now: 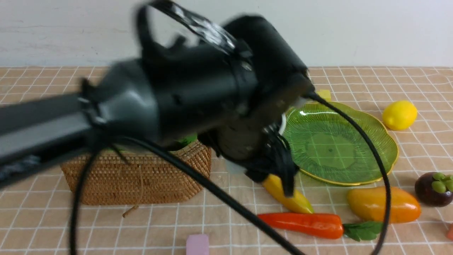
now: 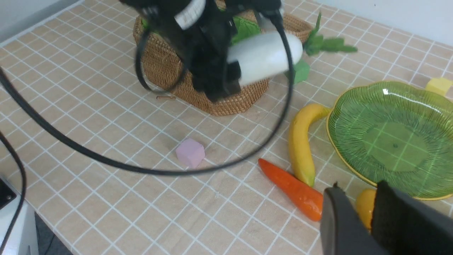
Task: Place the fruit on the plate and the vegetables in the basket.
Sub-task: Take a daikon with your left arm and place it on the basket on the left, then use the right arm to grab a carrot and put it into the left basket
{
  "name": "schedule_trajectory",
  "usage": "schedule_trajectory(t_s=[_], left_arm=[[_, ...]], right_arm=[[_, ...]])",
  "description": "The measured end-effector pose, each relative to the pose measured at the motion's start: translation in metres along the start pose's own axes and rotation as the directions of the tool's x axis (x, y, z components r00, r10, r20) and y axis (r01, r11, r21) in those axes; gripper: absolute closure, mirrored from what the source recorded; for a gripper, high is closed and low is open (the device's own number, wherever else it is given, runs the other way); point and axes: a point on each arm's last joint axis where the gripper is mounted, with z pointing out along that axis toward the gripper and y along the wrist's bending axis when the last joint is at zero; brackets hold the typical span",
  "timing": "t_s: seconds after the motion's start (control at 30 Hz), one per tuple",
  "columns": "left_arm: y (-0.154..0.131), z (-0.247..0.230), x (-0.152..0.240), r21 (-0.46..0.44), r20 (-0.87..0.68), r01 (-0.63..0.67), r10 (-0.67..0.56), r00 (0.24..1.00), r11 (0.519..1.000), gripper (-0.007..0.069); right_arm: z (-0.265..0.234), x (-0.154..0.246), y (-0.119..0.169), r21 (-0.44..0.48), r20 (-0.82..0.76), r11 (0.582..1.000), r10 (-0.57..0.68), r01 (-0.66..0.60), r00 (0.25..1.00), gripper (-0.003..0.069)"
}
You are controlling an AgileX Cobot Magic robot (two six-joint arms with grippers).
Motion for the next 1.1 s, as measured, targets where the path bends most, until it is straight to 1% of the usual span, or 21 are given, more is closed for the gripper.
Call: schedule_trajectory(t_s=[0.03, 0.07, 0.1, 0.2, 0.23, 0.27, 0.33, 0.4, 0.47, 0.5, 0.53, 0.7, 0.83, 0.97, 1.0, 1.03, 1.07, 1.1], left_arm=[[0.001, -0.003, 0.000, -0.002, 0.005, -0.019, 0.019, 1.000, 1.000, 0.0151], [0.025, -0.013, 0.004, -0.033, 0.009, -0.116, 0.116, 0.993, 0.993, 0.0151], [0.038, -0.019, 0.007, -0.045, 0.006, -0.191, 0.191, 0.982, 0.981, 0.0151], [0.083, -0.019, 0.020, -0.050, -0.057, -0.353, 0.350, 0.935, 0.934, 0.0151], [0.097, -0.014, 0.024, -0.037, -0.076, -0.393, 0.390, 0.918, 0.919, 0.0151], [0.097, -0.014, 0.024, -0.032, -0.076, -0.405, 0.401, 0.913, 0.914, 0.0151], [0.119, -0.001, 0.031, 0.001, -0.108, -0.434, 0.431, 0.896, 0.901, 0.0151], [0.131, 0.009, 0.035, 0.027, -0.124, -0.428, 0.428, 0.895, 0.903, 0.0151], [0.150, 0.025, 0.043, 0.060, -0.148, -0.386, 0.390, 0.909, 0.921, 0.0151], [0.152, 0.027, 0.044, 0.062, -0.153, -0.380, 0.385, 0.910, 0.923, 0.0151], [0.161, 0.035, 0.049, 0.070, -0.175, -0.357, 0.364, 0.915, 0.931, 0.0151], [0.169, 0.042, 0.055, 0.066, -0.203, -0.347, 0.353, 0.913, 0.935, 0.0148], [0.170, 0.046, 0.057, 0.035, -0.212, -0.342, 0.342, 0.916, 0.939, 0.0081], [0.171, 0.043, 0.057, -0.001, -0.213, -0.239, 0.233, 0.949, 0.971, 0.0014], [0.171, 0.043, 0.057, 0.000, -0.213, -0.239, 0.233, 0.949, 0.971, 0.0014], [0.172, 0.039, 0.057, -0.020, -0.203, -0.189, 0.181, 0.962, 0.982, 0.0012], [0.172, 0.036, 0.057, -0.027, -0.193, -0.169, 0.161, 0.968, 0.985, 0.0019], [0.172, 0.030, 0.057, -0.038, -0.171, -0.106, 0.098, 0.980, 0.994, 0.0043]], right_arm=[[0.000, 0.000, 0.000, 0.000, 0.000, 1.000, 0.000, 0.000, 1.000, 0.0498], [0.000, 0.000, 0.000, 0.002, 0.000, 1.000, -0.001, 0.001, 1.000, 0.0498], [0.000, 0.000, 0.000, 0.004, 0.000, 1.000, -0.002, 0.002, 1.000, 0.0498], [0.000, 0.000, -0.001, 0.014, 0.001, 1.000, -0.007, 0.007, 1.000, 0.0496], [0.000, 0.000, -0.002, 0.019, 0.001, 1.000, -0.009, 0.009, 1.000, 0.0496], [0.000, 0.000, -0.002, 0.019, 0.001, 1.000, -0.009, 0.009, 1.000, 0.0496], [0.000, 0.000, -0.002, 0.021, 0.002, 1.000, -0.010, 0.010, 1.000, 0.0494], [0.000, 0.000, -0.002, 0.022, 0.002, 1.000, -0.010, 0.010, 1.000, 0.0494], [0.000, 0.000, -0.002, 0.023, 0.002, 1.000, -0.012, 0.012, 1.000, 0.0490], [0.000, 0.000, -0.002, 0.023, 0.002, 1.000, -0.012, 0.012, 1.000, 0.0490], [0.000, 0.000, -0.002, 0.025, 0.003, 1.000, -0.013, 0.013, 1.000, 0.0487], [0.000, 0.000, -0.003, 0.038, 0.004, 0.999, -0.019, 0.019, 1.000, 0.0484], [0.000, -0.002, -0.004, 0.043, 0.019, 0.999, -0.023, 0.022, 1.000, 0.0484], [0.002, -0.003, -0.004, 0.043, 0.017, 0.999, -0.024, 0.023, 1.000, 0.0482], [0.003, -0.003, -0.004, 0.043, 0.016, 0.999, -0.024, 0.023, 1.000, 0.0482], [0.007, -0.004, -0.003, 0.043, 0.003, 0.999, -0.025, 0.024, 1.000, 0.0482], [0.009, -0.005, -0.003, 0.043, -0.005, 0.999, -0.025, 0.025, 1.000, 0.0482], [0.014, -0.007, -0.003, 0.044, -0.022, 0.999, -0.026, 0.027, 0.999, 0.0480]])
